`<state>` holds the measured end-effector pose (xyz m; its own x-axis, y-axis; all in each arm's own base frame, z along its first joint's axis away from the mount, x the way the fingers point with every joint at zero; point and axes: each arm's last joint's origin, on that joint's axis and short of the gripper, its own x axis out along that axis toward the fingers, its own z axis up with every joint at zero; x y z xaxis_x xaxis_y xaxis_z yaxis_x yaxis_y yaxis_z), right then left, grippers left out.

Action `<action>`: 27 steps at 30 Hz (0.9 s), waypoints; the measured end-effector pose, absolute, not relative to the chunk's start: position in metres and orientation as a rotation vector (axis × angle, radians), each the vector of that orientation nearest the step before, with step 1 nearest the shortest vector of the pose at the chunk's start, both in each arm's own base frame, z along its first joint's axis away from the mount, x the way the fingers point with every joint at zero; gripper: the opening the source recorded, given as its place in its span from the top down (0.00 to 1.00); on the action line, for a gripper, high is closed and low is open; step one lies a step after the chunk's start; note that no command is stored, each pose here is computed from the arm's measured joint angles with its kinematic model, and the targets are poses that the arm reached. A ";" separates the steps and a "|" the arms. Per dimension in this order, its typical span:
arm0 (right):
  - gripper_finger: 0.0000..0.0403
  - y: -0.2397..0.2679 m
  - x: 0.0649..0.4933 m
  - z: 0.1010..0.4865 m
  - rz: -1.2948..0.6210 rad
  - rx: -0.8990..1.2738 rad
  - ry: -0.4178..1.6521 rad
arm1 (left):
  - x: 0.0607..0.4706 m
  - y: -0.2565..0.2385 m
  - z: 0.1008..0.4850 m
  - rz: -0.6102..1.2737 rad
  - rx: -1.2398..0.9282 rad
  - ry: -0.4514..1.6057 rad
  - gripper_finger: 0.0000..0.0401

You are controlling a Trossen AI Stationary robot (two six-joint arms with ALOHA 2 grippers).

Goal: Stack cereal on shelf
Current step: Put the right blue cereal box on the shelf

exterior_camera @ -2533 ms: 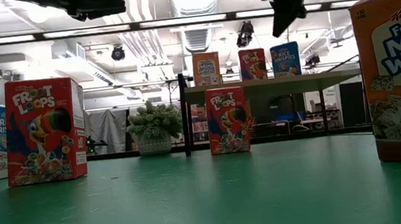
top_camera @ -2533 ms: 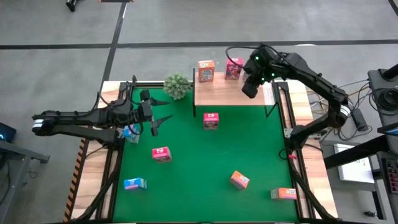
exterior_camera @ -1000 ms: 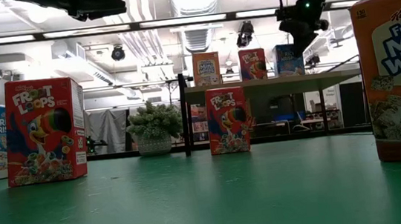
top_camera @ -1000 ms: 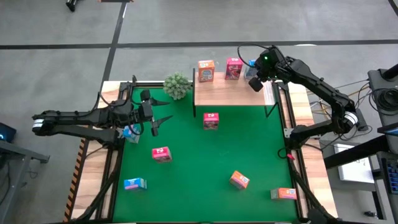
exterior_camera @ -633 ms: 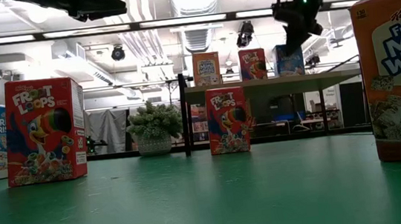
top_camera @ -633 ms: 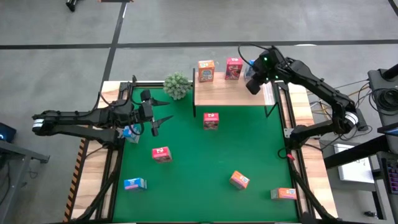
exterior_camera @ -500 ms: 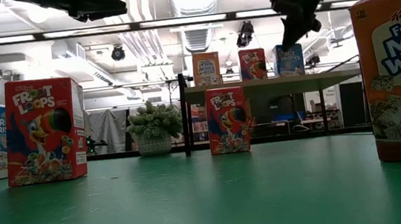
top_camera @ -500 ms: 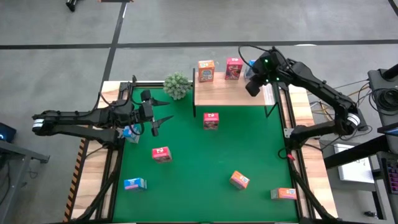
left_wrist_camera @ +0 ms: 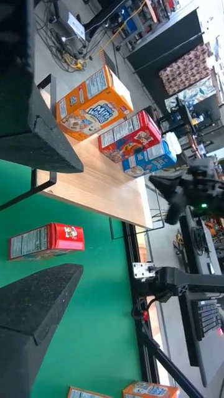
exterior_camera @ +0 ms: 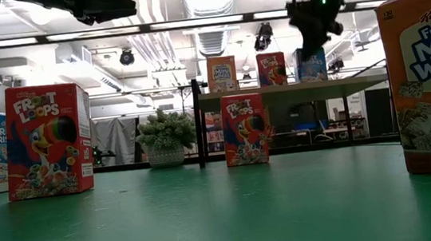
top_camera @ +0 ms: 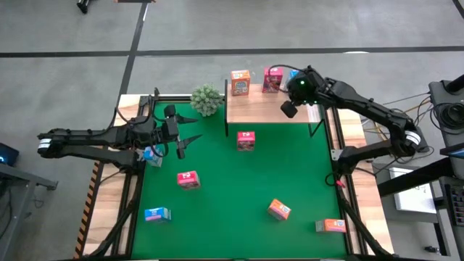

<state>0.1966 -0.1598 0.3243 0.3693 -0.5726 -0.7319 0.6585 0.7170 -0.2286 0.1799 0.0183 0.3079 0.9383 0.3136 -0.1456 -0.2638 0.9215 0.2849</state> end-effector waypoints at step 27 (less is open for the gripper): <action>0.98 -0.183 0.194 0.300 -0.880 0.052 0.838 | 0.180 0.018 0.308 0.297 0.281 0.196 0.41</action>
